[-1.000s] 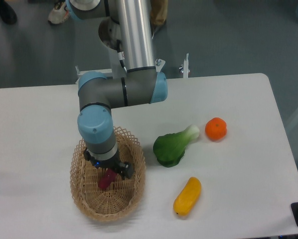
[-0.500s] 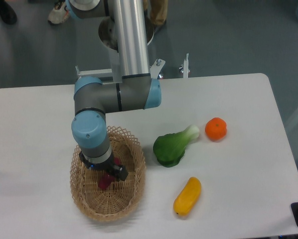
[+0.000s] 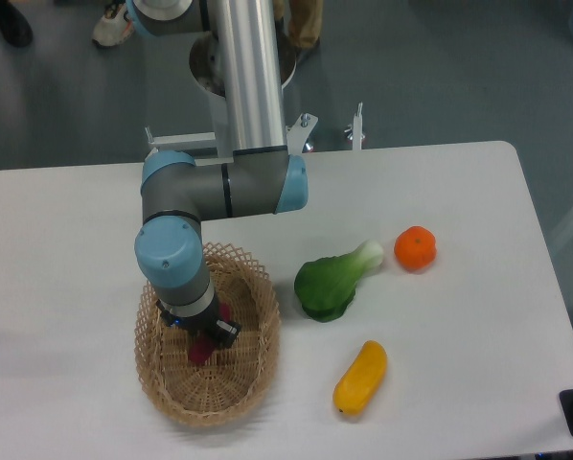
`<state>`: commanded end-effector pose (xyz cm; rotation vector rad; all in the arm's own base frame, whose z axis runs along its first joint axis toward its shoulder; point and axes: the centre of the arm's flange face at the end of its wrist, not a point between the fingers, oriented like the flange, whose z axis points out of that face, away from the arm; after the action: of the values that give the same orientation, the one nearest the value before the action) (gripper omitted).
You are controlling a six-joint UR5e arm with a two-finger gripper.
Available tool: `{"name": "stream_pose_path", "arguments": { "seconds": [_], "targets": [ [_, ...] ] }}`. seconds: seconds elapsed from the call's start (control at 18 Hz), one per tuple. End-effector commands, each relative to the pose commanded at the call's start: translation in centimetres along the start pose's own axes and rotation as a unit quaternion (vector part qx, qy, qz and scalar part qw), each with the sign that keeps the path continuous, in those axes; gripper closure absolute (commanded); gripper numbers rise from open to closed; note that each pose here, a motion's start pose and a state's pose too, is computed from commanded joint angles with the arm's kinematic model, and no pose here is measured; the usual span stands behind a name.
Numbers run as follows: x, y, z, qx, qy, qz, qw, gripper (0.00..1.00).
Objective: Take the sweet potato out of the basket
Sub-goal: 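Lower the gripper onto the sweet potato and close on it, then lift the sweet potato out of the basket and carry it beside the tangerine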
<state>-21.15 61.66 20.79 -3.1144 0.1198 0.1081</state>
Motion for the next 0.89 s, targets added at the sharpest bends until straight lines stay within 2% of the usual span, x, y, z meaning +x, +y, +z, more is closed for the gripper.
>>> {"name": "stream_pose_path", "arguments": {
  "seconds": [0.33,0.44,0.61,0.89],
  "targets": [
    [-0.5,-0.3,-1.9,0.014,-0.010,0.005,0.9998,0.75],
    [-1.2,-0.1,-3.8,0.024,-0.019,0.034,0.9989,0.75],
    [-6.1,3.0,-8.6,0.048,-0.041,0.031,0.9975,0.74],
    [-13.7,9.4,-13.1,0.063,-0.070,0.049,0.9943,0.74]
  ]
}}
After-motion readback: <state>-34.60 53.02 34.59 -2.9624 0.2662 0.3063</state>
